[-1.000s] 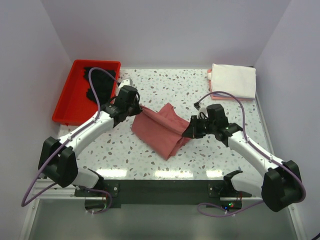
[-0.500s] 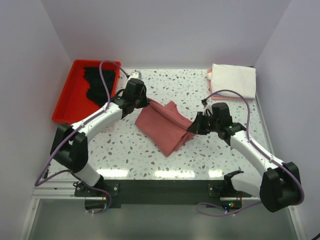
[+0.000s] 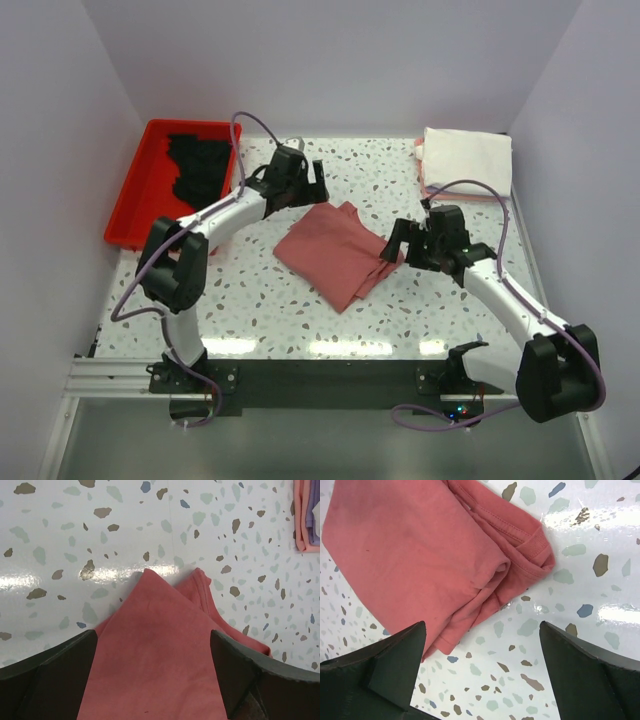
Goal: Fold and stack the t-shirts
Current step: Fold the tshirt, then neatly place the folded tshirt to the corner
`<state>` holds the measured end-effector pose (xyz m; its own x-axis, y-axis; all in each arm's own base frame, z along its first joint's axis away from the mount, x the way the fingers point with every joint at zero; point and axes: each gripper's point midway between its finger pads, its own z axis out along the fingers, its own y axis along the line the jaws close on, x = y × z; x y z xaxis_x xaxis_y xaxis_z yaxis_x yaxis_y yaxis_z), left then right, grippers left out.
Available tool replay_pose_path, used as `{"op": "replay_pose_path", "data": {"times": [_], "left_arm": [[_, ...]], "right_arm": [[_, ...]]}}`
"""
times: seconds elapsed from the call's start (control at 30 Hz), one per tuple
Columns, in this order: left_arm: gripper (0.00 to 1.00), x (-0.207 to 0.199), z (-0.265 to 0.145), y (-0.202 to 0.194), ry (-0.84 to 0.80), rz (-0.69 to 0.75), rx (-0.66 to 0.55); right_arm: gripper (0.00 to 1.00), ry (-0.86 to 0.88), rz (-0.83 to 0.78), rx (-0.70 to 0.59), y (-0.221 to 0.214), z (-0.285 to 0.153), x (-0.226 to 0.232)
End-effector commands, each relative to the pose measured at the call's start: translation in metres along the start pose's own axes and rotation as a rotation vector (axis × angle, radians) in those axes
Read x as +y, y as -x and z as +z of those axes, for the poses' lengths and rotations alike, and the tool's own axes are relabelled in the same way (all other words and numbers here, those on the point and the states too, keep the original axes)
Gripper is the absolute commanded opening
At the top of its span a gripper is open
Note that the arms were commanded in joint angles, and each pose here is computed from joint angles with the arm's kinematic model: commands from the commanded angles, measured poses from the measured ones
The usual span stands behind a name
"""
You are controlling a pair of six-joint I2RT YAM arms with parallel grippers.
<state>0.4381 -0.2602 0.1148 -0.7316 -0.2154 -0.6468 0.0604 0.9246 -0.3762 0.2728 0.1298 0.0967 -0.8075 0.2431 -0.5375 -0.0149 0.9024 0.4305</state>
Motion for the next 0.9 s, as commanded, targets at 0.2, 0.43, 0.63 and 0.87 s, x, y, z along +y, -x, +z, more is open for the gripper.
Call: {"op": "replay_pose_path", "data": {"times": [0.2,0.43,0.63,0.87], "left_arm": [[1.00,0.001,-0.078,0.039,-0.026,0.035,-0.190],[1.00,0.039,-0.137,0.037,0.083,-0.037,-0.320],[1.00,0.052,-0.156,0.029,0.103,-0.059,-0.344],[1.00,0.062,-0.153,0.017,0.138,-0.065,-0.315]], "right_arm": [[0.99,0.028,0.046,0.021,0.005,-0.014,0.014],[0.99,0.008,0.106,0.065,-0.019,0.001,0.007],[0.99,-0.030,0.115,0.027,-0.015,0.017,0.004],[0.97,-0.117,0.135,0.022,-0.016,0.044,0.003]]}}
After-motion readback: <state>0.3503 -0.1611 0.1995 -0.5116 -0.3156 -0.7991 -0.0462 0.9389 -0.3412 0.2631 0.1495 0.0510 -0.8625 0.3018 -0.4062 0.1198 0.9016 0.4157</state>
